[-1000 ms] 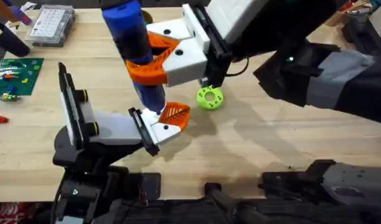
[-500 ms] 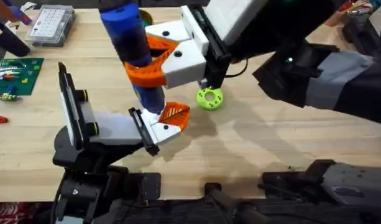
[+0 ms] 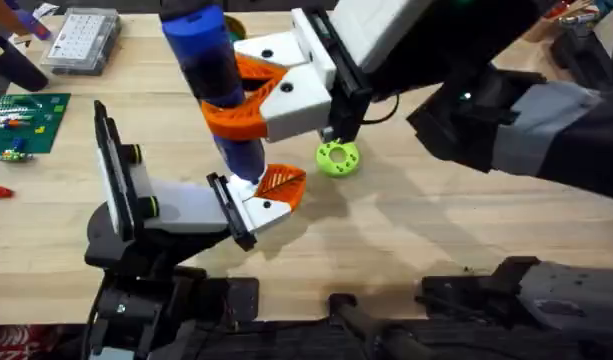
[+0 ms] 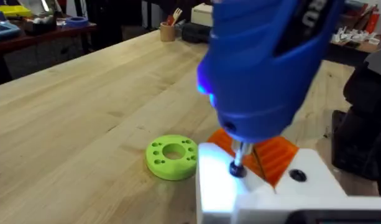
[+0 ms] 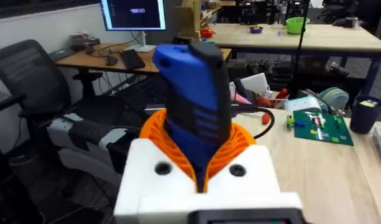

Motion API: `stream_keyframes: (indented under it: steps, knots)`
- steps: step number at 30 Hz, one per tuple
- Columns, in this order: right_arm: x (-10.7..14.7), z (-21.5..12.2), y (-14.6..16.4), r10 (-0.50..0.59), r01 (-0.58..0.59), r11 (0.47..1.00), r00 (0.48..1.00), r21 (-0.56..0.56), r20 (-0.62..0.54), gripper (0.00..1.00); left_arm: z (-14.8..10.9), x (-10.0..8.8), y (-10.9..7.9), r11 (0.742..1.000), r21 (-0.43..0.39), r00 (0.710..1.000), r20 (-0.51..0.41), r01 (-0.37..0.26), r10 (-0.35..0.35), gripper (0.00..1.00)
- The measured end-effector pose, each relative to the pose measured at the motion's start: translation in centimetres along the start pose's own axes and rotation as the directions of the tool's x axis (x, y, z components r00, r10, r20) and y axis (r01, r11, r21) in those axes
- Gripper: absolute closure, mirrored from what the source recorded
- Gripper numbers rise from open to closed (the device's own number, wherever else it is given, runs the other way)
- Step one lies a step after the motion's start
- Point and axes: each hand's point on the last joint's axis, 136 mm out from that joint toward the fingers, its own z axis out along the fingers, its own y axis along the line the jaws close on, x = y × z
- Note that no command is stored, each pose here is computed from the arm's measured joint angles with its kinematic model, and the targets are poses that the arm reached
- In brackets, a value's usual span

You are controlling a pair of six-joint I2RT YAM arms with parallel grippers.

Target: Pick up the gripper from the table and insert it into the empty holder that is missing its gripper. Then pick up a screw, insert it into the mounting hole, and use the screwdriver to tighten it. Finally, clean up the table by picking up the vegetable and placing it into the bucket.

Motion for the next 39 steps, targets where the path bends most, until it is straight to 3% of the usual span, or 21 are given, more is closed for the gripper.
stream_keyframes:
  steps: [39]
  knots:
    - [0.66, 0.06, -0.42, 0.022, -0.022, 1.000, 1.000, 0.008, -0.011, 0.961, 0.00, 0.01, 0.00, 1.000, 0.000, 1.000, 0.000, 0.001, -0.001, 0.984]
